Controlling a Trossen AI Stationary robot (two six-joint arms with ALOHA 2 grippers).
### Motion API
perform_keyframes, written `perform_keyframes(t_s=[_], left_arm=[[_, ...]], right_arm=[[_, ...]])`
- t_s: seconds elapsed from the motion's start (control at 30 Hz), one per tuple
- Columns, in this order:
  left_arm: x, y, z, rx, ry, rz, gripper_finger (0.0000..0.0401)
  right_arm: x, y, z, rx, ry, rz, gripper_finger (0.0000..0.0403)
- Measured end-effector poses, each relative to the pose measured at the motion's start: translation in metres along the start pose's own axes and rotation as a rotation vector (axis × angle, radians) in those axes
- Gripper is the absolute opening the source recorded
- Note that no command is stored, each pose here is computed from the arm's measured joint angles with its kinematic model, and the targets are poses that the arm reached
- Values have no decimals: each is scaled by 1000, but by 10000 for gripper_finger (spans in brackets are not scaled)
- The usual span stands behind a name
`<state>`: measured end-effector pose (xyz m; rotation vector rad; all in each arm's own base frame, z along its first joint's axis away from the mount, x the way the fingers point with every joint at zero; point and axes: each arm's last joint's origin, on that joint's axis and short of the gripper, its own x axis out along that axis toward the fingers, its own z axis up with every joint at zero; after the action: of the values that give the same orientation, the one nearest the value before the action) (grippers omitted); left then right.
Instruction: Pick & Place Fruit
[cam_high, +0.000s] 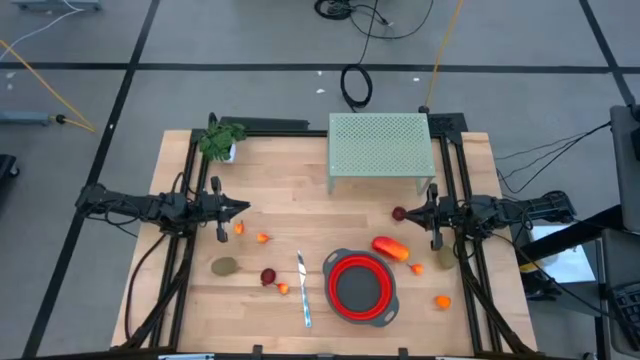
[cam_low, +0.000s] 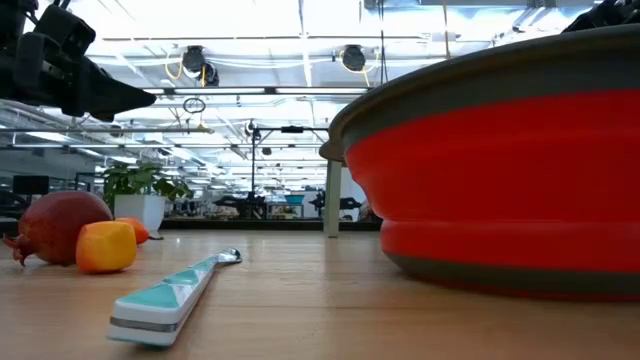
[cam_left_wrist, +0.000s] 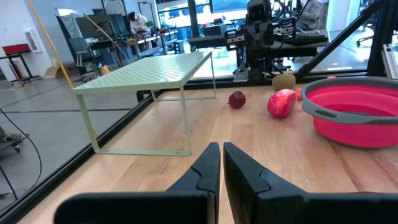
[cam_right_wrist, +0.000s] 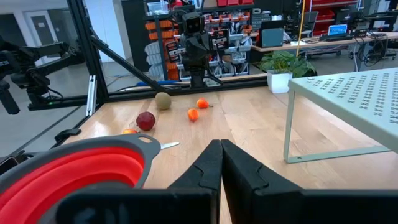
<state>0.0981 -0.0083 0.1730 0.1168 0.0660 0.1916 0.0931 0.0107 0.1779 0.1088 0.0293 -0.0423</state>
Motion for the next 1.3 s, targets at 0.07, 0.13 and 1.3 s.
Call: perform_keyframes(t_s=[0.07,0.13,1.3], left_arm=[[0,0,0,0,0,0,24],[0,0,0,0,0,0,24],[0,0,0,-5,-2,0,24]], right_arm=[[0,0,0,2,0,-11,4],[0,0,0,2,1,-8,4],[0,2,19,224,-186,30,4]])
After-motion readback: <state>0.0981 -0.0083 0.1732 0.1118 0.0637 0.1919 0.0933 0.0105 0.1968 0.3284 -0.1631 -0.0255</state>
